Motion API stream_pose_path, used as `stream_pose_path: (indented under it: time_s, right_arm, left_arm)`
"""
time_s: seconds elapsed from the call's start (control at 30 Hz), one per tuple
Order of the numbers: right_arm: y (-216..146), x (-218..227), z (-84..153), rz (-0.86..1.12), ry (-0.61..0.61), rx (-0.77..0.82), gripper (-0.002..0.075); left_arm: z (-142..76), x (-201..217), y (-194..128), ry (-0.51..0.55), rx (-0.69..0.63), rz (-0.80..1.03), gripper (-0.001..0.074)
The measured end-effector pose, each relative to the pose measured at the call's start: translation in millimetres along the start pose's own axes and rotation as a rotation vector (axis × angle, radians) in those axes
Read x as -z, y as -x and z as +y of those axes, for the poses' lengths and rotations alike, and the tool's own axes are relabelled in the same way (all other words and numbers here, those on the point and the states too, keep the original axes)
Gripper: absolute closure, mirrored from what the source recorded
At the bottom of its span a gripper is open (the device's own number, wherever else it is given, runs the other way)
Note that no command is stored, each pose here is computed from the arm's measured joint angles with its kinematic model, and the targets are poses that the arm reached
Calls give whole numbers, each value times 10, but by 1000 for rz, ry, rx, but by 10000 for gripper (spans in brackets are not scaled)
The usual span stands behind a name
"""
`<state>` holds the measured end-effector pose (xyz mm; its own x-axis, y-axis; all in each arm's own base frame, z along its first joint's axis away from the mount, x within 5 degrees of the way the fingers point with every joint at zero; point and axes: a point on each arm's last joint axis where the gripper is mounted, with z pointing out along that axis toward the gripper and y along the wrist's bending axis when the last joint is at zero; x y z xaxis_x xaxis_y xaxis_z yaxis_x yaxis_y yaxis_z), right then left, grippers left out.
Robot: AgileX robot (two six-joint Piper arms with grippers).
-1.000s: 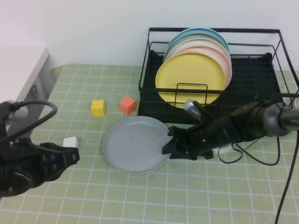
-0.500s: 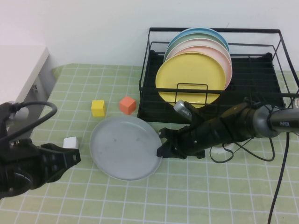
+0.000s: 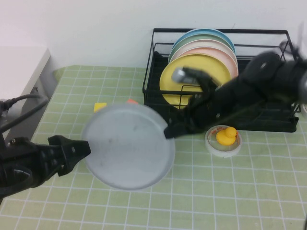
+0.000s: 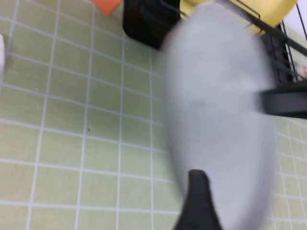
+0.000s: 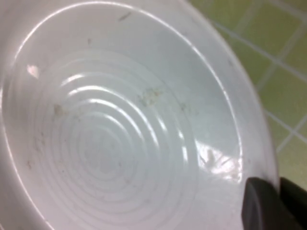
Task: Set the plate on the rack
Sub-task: Hand over the plate
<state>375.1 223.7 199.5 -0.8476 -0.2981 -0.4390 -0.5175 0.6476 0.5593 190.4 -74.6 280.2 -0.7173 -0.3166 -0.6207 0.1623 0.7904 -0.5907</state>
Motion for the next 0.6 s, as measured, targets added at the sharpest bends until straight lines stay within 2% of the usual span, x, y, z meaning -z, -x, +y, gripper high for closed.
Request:
stream_pose_path:
  time_s: [0.1,0.23,0.33,0.5,0.6]
  right_arm:
    - [57,295,234,-33,13,67,713]
    - [81,589,474,-68,36,132,713]
    - [77,704,576,-78,54,190,711]
    - [22,720,619,-36,93,278,702]
    - [14,717,621,-32,98,311,699]
  left_arm:
    - [14,-5,27,13,3,-28,272]
    - [57,-55,55,41,12,-48,307]
    - [86,-105,59,52,25,-43,386]
    - [86,-149,66,35,14,-43,629]
    - [63,-148,81,11,-38,-58,696]
